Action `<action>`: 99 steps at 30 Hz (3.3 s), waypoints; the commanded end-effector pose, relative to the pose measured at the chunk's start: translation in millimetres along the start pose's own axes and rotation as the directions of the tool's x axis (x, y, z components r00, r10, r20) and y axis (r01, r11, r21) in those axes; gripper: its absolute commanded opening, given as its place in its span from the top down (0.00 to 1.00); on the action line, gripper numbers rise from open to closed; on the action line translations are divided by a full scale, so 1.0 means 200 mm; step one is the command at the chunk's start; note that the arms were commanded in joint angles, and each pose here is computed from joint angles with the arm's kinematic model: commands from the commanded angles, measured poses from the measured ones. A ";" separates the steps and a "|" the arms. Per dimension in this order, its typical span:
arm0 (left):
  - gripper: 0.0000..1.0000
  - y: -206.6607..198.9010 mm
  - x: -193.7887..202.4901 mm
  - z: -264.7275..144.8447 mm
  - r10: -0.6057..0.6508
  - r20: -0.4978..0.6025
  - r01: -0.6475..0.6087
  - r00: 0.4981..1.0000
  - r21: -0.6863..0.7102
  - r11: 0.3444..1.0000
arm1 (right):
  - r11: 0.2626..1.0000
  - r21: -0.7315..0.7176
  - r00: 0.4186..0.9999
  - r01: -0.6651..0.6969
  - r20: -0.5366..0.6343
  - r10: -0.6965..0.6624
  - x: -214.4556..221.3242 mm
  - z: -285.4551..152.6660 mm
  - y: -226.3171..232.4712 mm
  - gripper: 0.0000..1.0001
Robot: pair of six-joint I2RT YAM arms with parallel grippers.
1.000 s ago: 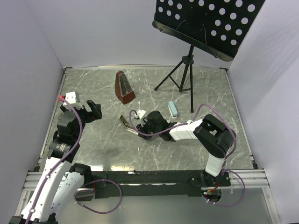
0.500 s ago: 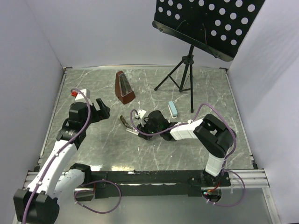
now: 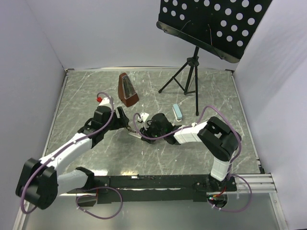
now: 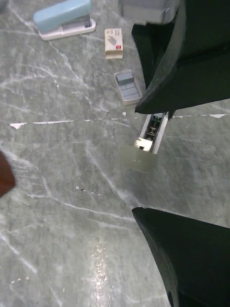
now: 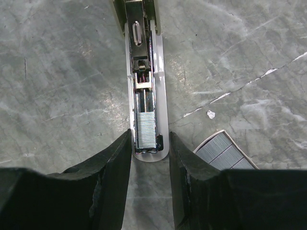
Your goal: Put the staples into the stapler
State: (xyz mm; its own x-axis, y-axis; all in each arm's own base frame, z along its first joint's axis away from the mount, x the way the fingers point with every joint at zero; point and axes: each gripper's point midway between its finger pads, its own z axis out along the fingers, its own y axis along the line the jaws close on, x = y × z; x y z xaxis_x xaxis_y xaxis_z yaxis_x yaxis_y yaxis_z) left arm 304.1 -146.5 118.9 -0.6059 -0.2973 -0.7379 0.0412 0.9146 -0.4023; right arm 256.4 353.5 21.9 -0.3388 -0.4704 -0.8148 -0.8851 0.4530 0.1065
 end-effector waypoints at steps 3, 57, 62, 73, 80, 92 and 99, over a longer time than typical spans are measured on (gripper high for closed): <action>0.34 -0.07 -0.04 0.08 0.003 0.051 -0.004 0.999 0.020 1.000 | 0.999 -0.031 0.998 0.036 0.046 -0.035 -0.08 0.05 0.03 1.00; 0.31 -0.43 0.42 -0.01 0.175 -0.069 -0.159 0.982 0.194 0.968 | 0.999 -0.043 0.998 0.025 0.050 -0.023 -0.09 0.06 0.05 1.00; 0.26 -0.43 0.43 0.00 0.178 -0.083 -0.158 0.981 0.198 0.967 | 0.999 -0.045 0.999 0.024 0.046 -0.022 -0.09 0.07 0.05 1.00; 0.09 -0.47 0.42 -0.06 0.144 -0.097 -0.118 0.985 0.235 0.965 | 0.998 -0.065 0.998 0.027 0.062 -0.023 -0.11 0.05 0.07 1.00; 0.00 -0.47 0.44 -0.09 0.116 -0.127 -0.083 0.985 0.241 0.967 | 0.997 -0.071 0.998 0.024 0.062 -0.020 -0.11 0.05 0.08 0.99; 0.01 -0.42 0.46 -0.11 0.292 -0.032 -0.268 0.956 0.314 0.911 | 0.992 -0.123 0.997 0.042 0.071 -0.033 -0.11 0.03 0.10 0.98; 0.01 -0.41 0.43 -0.13 0.407 0.114 -0.420 0.906 0.364 0.832 | 0.989 -0.138 0.997 0.060 0.062 -0.052 -0.10 0.03 0.11 0.98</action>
State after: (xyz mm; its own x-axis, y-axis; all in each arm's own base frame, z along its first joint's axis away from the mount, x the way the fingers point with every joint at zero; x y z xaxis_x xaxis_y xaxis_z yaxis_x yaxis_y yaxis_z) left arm 254.5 -189.6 80.8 -0.5472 -0.0961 -0.8315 0.2208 0.9416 -0.2541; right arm 228.5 369.1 23.4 -0.2520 -0.4986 -0.8294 -0.9562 0.2603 0.1341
